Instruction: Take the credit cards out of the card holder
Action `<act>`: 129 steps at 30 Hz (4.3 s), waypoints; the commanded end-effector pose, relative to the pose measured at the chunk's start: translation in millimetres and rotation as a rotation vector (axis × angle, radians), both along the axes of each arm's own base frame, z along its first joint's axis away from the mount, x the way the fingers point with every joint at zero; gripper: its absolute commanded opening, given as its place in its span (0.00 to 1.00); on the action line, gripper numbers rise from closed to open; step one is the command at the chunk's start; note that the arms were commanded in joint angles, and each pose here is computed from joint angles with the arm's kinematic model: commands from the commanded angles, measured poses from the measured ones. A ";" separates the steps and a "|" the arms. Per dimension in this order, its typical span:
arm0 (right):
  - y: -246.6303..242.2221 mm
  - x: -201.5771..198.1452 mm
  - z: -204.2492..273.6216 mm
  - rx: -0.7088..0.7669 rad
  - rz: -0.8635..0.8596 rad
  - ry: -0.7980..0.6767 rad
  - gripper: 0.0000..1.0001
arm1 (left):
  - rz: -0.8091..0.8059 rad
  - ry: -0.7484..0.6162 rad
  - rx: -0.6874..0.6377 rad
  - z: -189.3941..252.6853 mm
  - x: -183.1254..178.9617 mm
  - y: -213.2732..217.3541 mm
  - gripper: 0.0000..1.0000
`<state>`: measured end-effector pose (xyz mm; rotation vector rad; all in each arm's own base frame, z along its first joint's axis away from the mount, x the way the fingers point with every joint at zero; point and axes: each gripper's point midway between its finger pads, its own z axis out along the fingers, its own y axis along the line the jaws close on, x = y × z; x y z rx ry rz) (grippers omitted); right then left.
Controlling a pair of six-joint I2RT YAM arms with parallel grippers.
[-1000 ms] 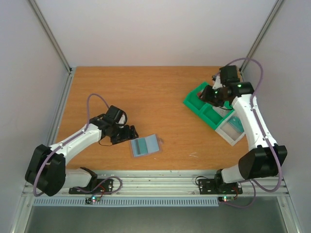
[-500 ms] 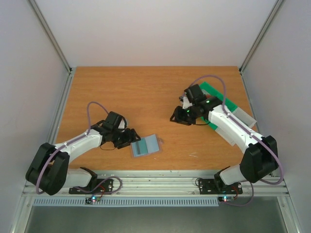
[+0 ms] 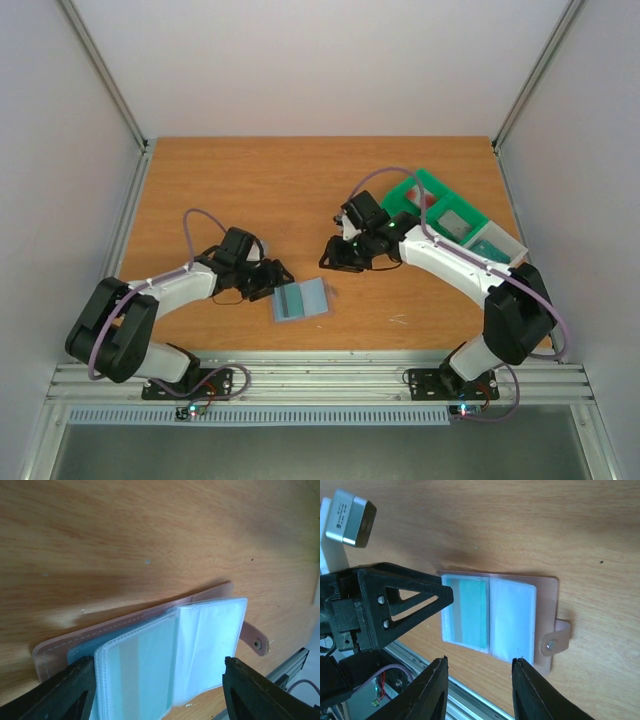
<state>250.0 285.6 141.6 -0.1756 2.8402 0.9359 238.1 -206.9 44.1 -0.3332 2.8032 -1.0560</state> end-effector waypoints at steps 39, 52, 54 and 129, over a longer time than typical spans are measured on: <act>74.2 -22.7 -117.4 -0.031 0.081 0.200 0.19 | 0.060 -0.066 -0.172 18.4 -7.8 4.8 0.54; 61.4 -32.5 -143.4 -0.072 0.062 0.235 0.01 | 0.057 -0.083 -0.145 16.5 -3.8 6.8 0.53; 60.4 -31.5 -145.2 -0.072 0.057 0.226 0.01 | 0.052 -0.079 -0.140 14.9 -4.0 6.9 0.53; 66.4 -30.7 -122.4 0.077 0.020 0.160 0.11 | 0.001 -0.075 -0.329 44.1 1.1 -19.5 0.41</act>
